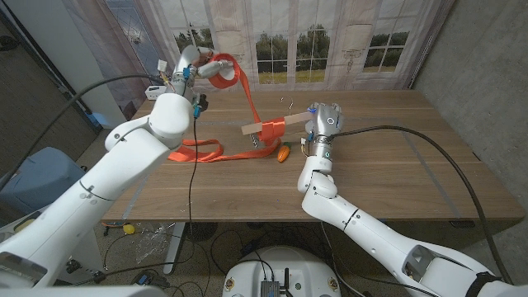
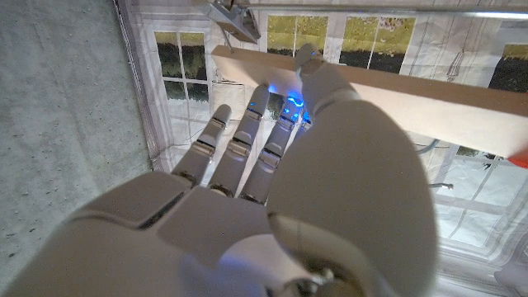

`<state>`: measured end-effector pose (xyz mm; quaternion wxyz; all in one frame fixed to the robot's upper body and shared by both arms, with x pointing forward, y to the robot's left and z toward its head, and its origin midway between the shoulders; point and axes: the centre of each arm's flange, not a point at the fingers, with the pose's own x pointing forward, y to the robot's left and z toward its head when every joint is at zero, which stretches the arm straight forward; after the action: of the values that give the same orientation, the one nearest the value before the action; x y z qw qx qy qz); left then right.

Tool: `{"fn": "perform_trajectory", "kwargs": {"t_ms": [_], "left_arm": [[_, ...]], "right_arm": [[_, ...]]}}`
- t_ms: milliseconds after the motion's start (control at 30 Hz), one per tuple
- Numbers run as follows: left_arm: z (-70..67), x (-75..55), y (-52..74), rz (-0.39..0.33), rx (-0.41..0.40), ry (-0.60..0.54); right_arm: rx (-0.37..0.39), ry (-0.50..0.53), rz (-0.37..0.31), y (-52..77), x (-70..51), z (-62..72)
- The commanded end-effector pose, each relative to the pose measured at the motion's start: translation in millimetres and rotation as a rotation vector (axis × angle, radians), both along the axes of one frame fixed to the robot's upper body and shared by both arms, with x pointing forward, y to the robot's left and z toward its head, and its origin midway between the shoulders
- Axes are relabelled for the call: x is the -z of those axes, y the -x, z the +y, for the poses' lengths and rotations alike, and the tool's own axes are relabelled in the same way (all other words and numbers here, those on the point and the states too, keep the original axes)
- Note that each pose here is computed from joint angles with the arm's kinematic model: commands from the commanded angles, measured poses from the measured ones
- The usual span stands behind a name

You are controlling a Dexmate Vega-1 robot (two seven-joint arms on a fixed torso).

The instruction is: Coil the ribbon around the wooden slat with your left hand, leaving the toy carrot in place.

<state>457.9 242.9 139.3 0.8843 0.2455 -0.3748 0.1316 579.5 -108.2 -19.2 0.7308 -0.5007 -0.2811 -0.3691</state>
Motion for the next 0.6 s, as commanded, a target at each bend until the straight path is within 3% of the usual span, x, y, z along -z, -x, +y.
{"fn": "perform_trajectory", "kwargs": {"t_ms": [33, 167, 600], "left_arm": [[7.2, 25.3, -7.1, 0.074, -0.056, -0.021], [11.4, 34.5, -7.0, 0.087, -0.129, -0.049], [18.9, 53.5, -13.1, 0.162, -0.238, -0.115]], "right_arm": [[0.027, 0.061, 0.145, -9.0, -1.1, 9.1], [-0.009, 0.052, 0.223, -11.0, -1.4, 12.3], [-0.028, 0.095, 0.338, -16.5, 0.5, 23.0]]}}
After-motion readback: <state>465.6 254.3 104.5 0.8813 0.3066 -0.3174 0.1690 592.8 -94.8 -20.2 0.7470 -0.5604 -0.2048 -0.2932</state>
